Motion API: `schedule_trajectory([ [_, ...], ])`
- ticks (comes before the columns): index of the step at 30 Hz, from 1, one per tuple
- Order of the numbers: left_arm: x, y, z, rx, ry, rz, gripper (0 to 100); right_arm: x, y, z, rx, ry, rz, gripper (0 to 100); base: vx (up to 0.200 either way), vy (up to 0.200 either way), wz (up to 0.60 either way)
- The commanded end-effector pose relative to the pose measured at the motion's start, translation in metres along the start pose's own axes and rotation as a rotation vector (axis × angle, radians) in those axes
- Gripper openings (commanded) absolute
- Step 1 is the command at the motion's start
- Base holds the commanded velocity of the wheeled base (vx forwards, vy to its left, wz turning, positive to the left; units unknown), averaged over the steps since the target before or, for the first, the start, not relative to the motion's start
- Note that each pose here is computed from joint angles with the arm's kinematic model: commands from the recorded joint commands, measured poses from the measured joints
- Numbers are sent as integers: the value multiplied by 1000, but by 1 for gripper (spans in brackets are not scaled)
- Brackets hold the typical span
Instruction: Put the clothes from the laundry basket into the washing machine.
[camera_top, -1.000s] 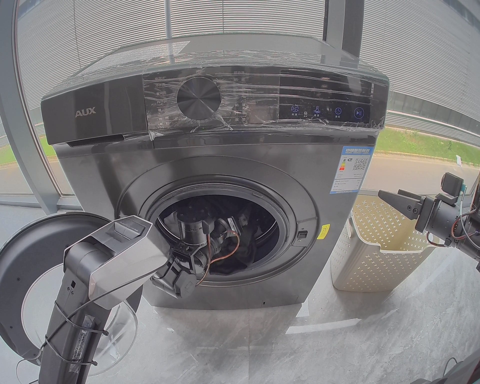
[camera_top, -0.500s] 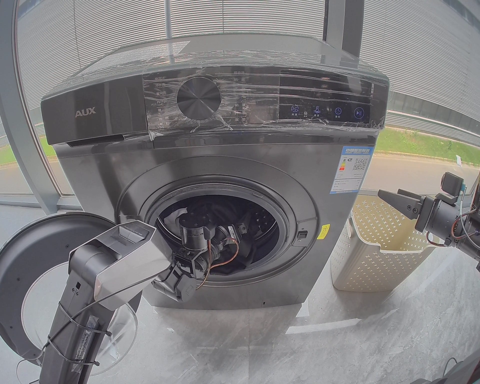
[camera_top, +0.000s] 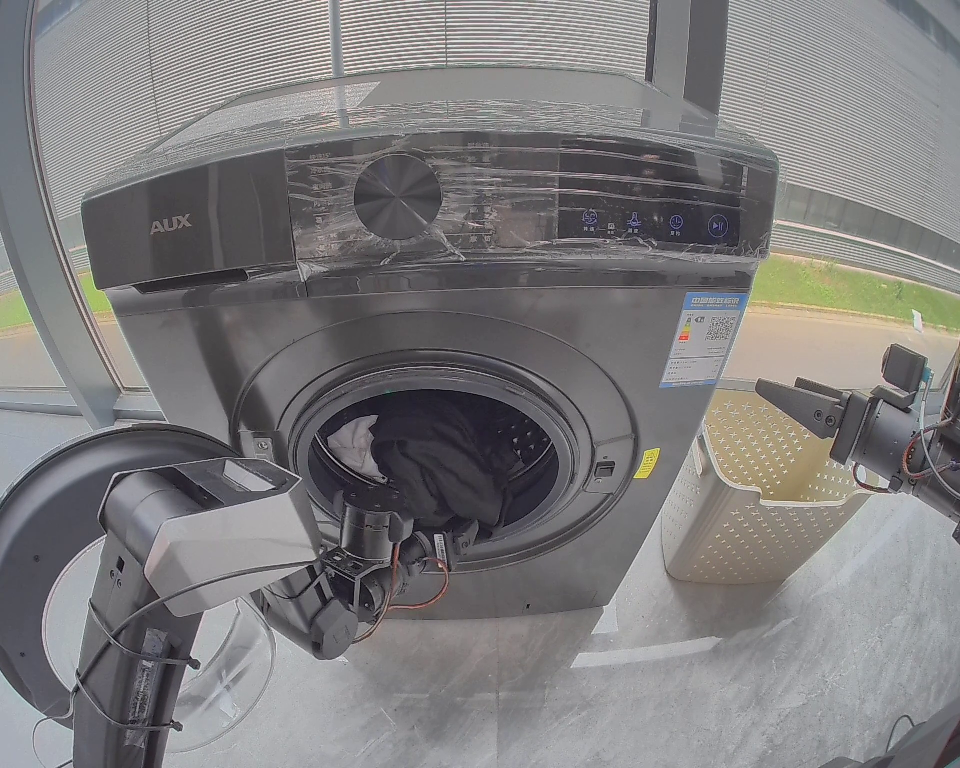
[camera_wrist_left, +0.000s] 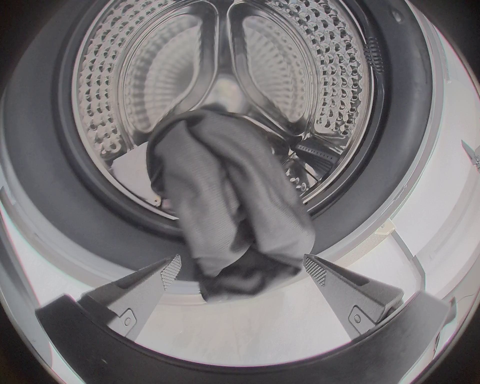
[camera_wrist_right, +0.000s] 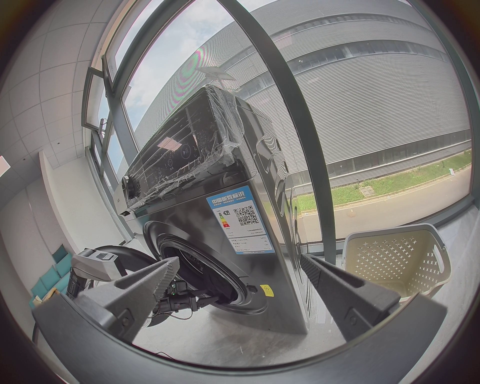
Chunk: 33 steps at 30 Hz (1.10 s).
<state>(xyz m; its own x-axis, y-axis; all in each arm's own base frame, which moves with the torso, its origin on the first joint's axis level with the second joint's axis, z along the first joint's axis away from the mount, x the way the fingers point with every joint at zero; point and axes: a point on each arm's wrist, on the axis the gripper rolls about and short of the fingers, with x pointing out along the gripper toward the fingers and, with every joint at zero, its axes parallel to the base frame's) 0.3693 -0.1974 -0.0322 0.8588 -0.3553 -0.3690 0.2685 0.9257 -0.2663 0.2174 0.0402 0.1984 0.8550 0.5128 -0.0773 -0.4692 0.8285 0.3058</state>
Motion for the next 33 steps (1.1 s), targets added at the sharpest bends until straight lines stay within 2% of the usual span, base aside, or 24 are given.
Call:
schedule_trajectory([
  [1, -15, 13, 6, -6, 10, 33, 100, -1, 1, 1, -2, -3, 3, 100, 0, 0, 0],
  [4, -12, 14, 8, -12, -4, 31, 100, -1, 1, 1, -3, -6, 4, 100, 0, 0, 0],
  [7, -9, 10, 10, -13, -36, 12, 100, -1, 1, 1, -3, -6, 4, 100, 0, 0, 0],
  [9, -10, 2, 8, -9, -61, -16, 100, -1, 1, 2, -4, -7, 5, 100, 0, 0, 0],
  [12, -14, -7, -2, 0, -38, -35, 100, -1, 1, 2, -2, -7, 5, 100, 0, 0, 0],
  [15, -11, -4, -14, 9, -8, -28, 100, -1, 2, 3, -4, -11, 6, 100, 0, 0, 0],
  [25, 22, -13, -12, 1, -86, -61, 100, -1, 2, 2, -3, -10, 5, 100, 0, 0, 0],
  [33, 27, -17, -13, 4, -96, -74, 100, 0, 1, 2, -3, -8, 5, 100, 0, 0, 0],
])
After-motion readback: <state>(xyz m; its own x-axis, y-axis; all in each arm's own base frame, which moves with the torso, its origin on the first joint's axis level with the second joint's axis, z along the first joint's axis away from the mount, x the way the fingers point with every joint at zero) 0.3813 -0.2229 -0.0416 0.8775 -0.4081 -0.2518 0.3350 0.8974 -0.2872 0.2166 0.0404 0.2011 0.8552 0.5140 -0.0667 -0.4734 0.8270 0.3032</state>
